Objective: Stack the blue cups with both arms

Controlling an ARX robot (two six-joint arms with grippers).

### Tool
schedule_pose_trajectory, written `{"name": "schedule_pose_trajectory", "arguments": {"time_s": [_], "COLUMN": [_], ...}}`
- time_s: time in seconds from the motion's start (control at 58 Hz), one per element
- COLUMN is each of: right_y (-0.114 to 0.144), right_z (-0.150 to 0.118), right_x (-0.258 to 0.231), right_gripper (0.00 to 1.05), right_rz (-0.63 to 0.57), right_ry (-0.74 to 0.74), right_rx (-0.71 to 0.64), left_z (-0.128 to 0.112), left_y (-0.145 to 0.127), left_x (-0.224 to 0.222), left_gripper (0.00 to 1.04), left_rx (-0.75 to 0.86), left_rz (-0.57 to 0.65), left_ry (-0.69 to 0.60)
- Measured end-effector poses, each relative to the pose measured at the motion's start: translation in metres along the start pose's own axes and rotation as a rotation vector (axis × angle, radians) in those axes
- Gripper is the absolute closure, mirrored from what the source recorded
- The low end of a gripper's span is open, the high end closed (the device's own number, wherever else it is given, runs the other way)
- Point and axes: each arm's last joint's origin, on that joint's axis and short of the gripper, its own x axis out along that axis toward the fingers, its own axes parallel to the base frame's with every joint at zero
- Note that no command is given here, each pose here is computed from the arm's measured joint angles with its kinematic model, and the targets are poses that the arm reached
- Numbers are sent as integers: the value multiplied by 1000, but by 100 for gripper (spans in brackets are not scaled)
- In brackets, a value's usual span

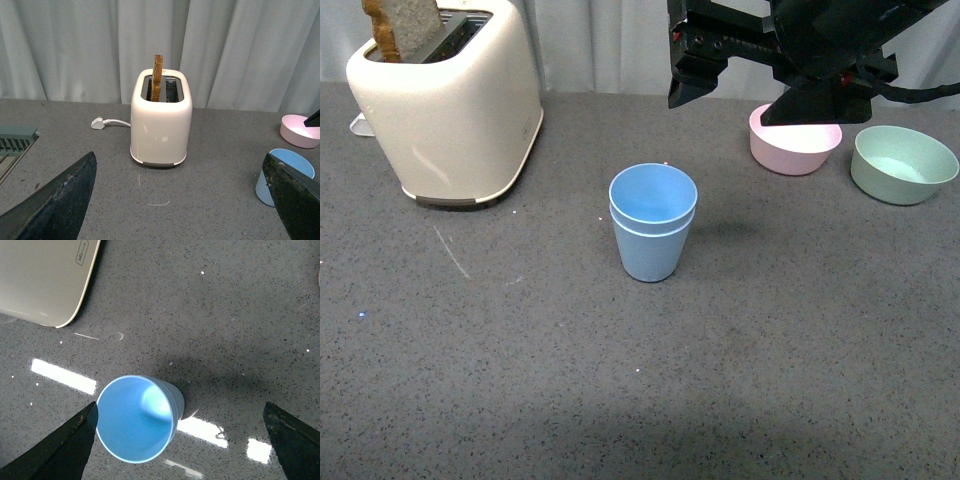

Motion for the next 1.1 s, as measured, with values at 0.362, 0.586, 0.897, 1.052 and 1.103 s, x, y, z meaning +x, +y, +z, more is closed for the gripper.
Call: {"name": "schedule_pose_trajectory", "arguments": {"time_s": [0.362, 0.586, 0.897, 1.052, 1.103], "right_y": [-35, -52, -66, -68, -68], "right_z": [-54, -95, -151, -169, -176], "right_x": [-29, -89, -118, -131, -137], "right_gripper": [48, 87, 104, 104, 104], "right_rz": [-419, -420, -420, -424, -421], "right_ry": [-787, -973, -947, -938, -938], "right_rx": [-149, -155, -164, -161, -162], "left_z": [0, 0, 0, 0, 0], "left_y": [0, 0, 0, 0, 0], "left_x": [0, 0, 0, 0, 0], "left_gripper": [7, 7, 7, 7, 7], "left_rx": [0, 0, 0, 0, 0], "left_rz": [3, 0, 1, 0, 0], "left_ry": [0, 0, 0, 0, 0]}}
